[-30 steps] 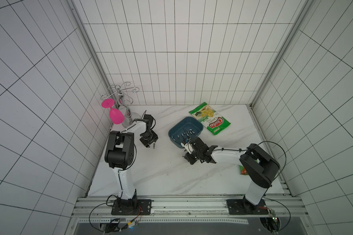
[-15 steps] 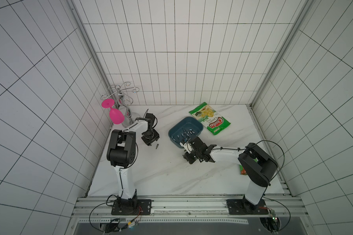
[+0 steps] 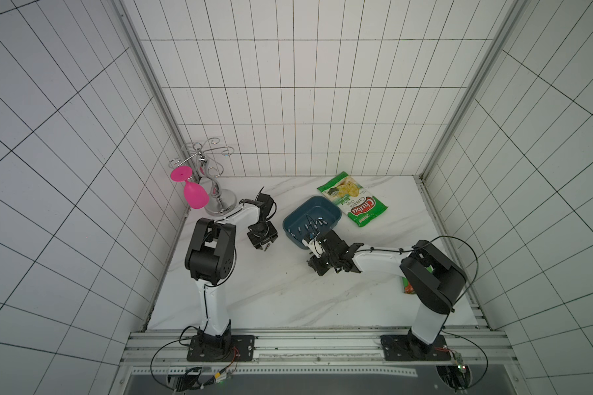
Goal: Put the bit on the desktop into the storage box
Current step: Pick up the screwdriver bit from the center of the board, then place the screwdriver bit in the storage box, then move the storage box to the center of the board.
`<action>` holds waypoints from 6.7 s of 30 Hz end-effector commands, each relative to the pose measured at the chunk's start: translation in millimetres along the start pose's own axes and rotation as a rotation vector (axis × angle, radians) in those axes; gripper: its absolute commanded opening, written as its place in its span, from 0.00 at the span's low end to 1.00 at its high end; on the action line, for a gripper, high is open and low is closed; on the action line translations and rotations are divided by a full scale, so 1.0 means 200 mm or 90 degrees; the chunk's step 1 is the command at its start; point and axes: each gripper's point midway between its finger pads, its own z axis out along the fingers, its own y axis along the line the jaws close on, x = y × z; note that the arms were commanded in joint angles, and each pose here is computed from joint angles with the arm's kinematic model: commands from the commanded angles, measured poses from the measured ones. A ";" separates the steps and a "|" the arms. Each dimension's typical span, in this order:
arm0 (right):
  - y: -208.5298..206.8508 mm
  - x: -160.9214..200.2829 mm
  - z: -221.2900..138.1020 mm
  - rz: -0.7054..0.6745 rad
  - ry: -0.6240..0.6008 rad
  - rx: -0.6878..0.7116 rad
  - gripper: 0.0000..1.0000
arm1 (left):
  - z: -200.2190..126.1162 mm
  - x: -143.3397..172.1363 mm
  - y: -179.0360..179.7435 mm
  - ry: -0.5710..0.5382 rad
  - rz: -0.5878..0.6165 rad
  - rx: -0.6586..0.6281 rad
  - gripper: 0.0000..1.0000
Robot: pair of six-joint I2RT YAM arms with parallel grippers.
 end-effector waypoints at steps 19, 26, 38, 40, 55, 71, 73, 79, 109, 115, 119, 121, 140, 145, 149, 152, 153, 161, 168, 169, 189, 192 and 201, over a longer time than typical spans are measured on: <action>0.00 0.21 0.06 0.013 0.092 0.002 0.20 | 0.04 0.02 0.13 0.000 0.052 -0.104 0.50; 0.00 0.22 0.06 0.011 0.096 0.003 0.19 | 0.06 -0.04 0.14 0.004 0.045 -0.102 0.48; 0.00 0.23 0.07 0.012 0.104 0.001 0.18 | 0.08 -0.08 0.15 0.010 0.045 -0.100 0.31; 0.00 0.24 0.08 0.012 0.107 0.000 0.17 | 0.08 -0.07 0.15 0.012 0.046 -0.099 0.25; 0.00 0.25 0.09 0.013 0.114 0.000 0.15 | 0.11 -0.03 0.18 0.021 0.043 -0.098 0.00; 0.05 0.03 -0.18 0.005 0.048 0.017 0.00 | 0.02 -0.01 0.19 0.003 0.042 -0.075 0.00; 0.05 0.01 -0.20 0.000 0.044 0.022 0.00 | 0.02 0.00 0.19 0.004 0.043 -0.074 0.00; 0.01 -0.12 -0.33 -0.008 0.010 0.049 0.00 | -0.01 0.00 0.19 0.000 0.042 -0.067 0.00; -0.69 -0.69 -0.05 0.046 0.042 0.097 0.00 | -0.45 0.00 -0.04 -0.073 0.075 0.031 0.00; -0.68 -0.73 -0.12 0.054 0.023 0.097 0.00 | -0.57 -0.01 -0.25 -0.092 0.107 0.065 0.00; -0.66 -0.75 -0.28 0.069 -0.022 0.124 0.07 | -0.66 0.00 -0.40 -0.107 0.138 0.098 0.00; -0.66 -0.75 -0.37 0.077 -0.042 0.138 0.17 | -0.68 0.01 -0.48 -0.104 0.151 0.119 0.00; -0.66 -0.24 -0.64 0.197 -0.050 0.221 0.52 | -0.25 0.06 -0.94 -0.017 0.178 0.184 0.00; -0.67 -0.15 -0.55 0.209 -0.036 0.215 0.52 | -0.16 0.05 -0.96 -0.006 0.174 0.177 0.00; -0.67 -0.11 -0.46 0.207 -0.019 0.195 0.53 | -0.07 0.06 -0.96 0.009 0.173 0.164 0.00; -0.65 -0.10 -0.39 0.194 -0.014 0.161 0.54 | -0.03 0.06 -0.95 0.012 0.173 0.153 0.00; -0.64 -0.11 -0.37 0.188 -0.017 0.148 0.54 | -0.02 0.06 -0.95 0.014 0.172 0.151 0.00; -0.62 -0.09 -0.28 0.172 -0.032 0.115 0.56 | 0.03 0.07 -0.92 0.021 0.173 0.133 0.00; -0.61 -0.08 -0.19 0.173 -0.035 0.093 0.58 | 0.04 0.08 -0.89 0.022 0.174 0.122 0.00; -0.62 -0.08 -0.19 0.174 -0.035 0.092 0.58 | 0.04 0.08 -0.89 0.021 0.174 0.121 0.00; -0.61 -0.13 -0.17 0.165 -0.034 0.077 0.60 | -0.07 0.07 -0.78 -0.004 0.172 0.101 0.27; -0.61 -0.13 -0.16 0.166 -0.031 0.073 0.60 | -0.09 0.06 -0.74 -0.009 0.166 0.097 0.28; -0.60 -0.17 -0.15 0.156 -0.032 0.067 0.62 | -0.14 0.01 -0.62 -0.019 0.145 0.087 0.28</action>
